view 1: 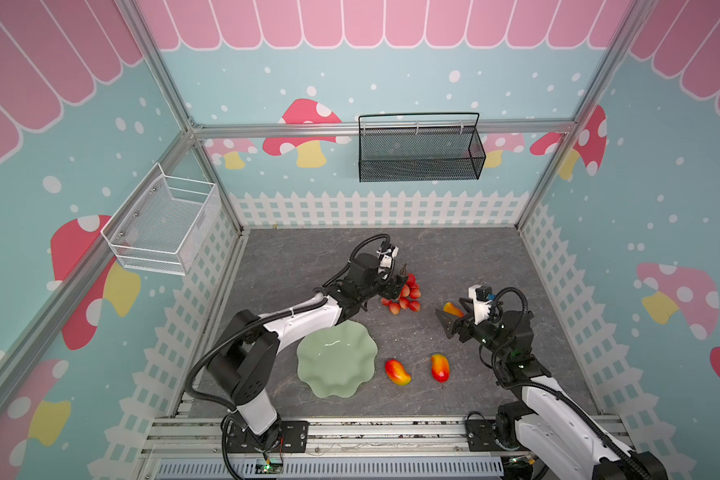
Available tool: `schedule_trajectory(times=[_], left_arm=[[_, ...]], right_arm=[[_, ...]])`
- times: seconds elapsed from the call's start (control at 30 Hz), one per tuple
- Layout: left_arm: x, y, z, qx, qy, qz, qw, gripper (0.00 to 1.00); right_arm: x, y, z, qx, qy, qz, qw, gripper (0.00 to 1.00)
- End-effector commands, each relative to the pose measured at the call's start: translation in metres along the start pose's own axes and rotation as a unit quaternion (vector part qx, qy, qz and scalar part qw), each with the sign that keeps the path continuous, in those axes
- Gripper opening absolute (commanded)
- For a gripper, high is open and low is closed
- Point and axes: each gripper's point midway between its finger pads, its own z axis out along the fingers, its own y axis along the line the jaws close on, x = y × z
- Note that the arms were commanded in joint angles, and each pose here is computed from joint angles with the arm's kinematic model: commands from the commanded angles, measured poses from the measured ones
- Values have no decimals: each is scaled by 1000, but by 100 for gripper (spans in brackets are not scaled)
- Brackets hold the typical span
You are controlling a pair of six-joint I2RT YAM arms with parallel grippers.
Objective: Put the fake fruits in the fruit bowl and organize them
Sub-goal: 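Grasp the red lychee stem with the left gripper while the right gripper nears a mango, then carry the lychee bunch with the left gripper and lower it into the green bowl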
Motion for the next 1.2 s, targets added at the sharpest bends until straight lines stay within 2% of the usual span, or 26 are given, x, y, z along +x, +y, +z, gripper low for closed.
schedule_trajectory(times=[0.0, 0.23, 0.77, 0.93, 1.17], left_arm=[[-19, 3, 17, -8, -16, -3, 1000, 72], [-4, 7, 58, -13, 43, -1, 999, 60], [26, 22, 92, -34, 79, -2, 996, 53], [28, 24, 97, -30, 85, -7, 996, 41], [27, 27, 95, -33, 83, -5, 996, 16]], right_arm=[[-10, 14, 0, -31, -3, 0, 1000, 97], [-3, 12, 0, -30, 3, -1, 1000, 97], [-2, 12, 7, -37, 15, -8, 999, 97], [0, 11, 7, -34, 17, -8, 999, 97], [1, 8, 9, -30, 21, -9, 999, 97]])
